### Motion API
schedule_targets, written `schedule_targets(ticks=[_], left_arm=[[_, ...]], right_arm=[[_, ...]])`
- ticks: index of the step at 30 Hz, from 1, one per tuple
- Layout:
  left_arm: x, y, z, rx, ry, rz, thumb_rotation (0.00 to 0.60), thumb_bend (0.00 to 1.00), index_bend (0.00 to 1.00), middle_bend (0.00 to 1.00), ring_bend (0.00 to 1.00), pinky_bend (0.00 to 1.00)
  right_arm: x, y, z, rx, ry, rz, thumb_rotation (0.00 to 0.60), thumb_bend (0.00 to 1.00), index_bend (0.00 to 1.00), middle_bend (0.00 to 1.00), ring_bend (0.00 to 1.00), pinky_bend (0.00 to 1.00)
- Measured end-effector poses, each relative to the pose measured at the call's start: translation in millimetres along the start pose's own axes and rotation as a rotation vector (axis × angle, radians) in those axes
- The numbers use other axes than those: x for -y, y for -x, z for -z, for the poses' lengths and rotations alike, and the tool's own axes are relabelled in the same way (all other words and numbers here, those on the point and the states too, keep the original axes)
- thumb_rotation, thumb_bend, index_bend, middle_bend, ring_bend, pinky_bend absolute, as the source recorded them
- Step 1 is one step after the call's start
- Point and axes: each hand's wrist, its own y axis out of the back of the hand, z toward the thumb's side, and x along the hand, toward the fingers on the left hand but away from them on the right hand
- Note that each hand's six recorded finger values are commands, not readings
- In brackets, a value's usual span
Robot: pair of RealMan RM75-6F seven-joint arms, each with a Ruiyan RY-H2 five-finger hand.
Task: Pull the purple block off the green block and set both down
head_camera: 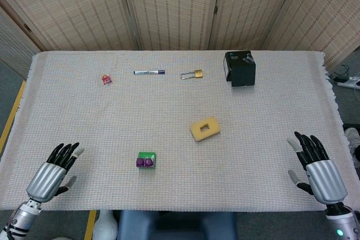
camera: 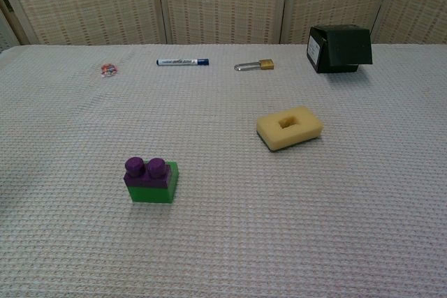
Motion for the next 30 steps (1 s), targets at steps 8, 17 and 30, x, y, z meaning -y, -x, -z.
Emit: schedule_targets(ticks=[8,17,30], left_arm=[[18,-5,2,-0.015,-0.003,0.073,0.6,0.44,0.0,0.0,0.0,0.0],[26,-15,-12,-0.002,0.022,0.073,0.6,0.44,0.0,0.0,0.0,0.0],[-2,-40,-65,-0.081,0.289,0.056,0.6,0.44,0.28,0.0,0.0,0.01]], right_arm=[[-2,-1,3,0.006,0.005,0.003,0.6,0.39,0.0,0.0,0.0,0.0],[-11,-3,5,0.014,0.025,0.044,0.6,0.39,0.0,0.0,0.0,0.0],[-3,8,-4,-0.034,0.052,-0.008,0.6,0.39,0.0,0.0,0.0,0.0]])
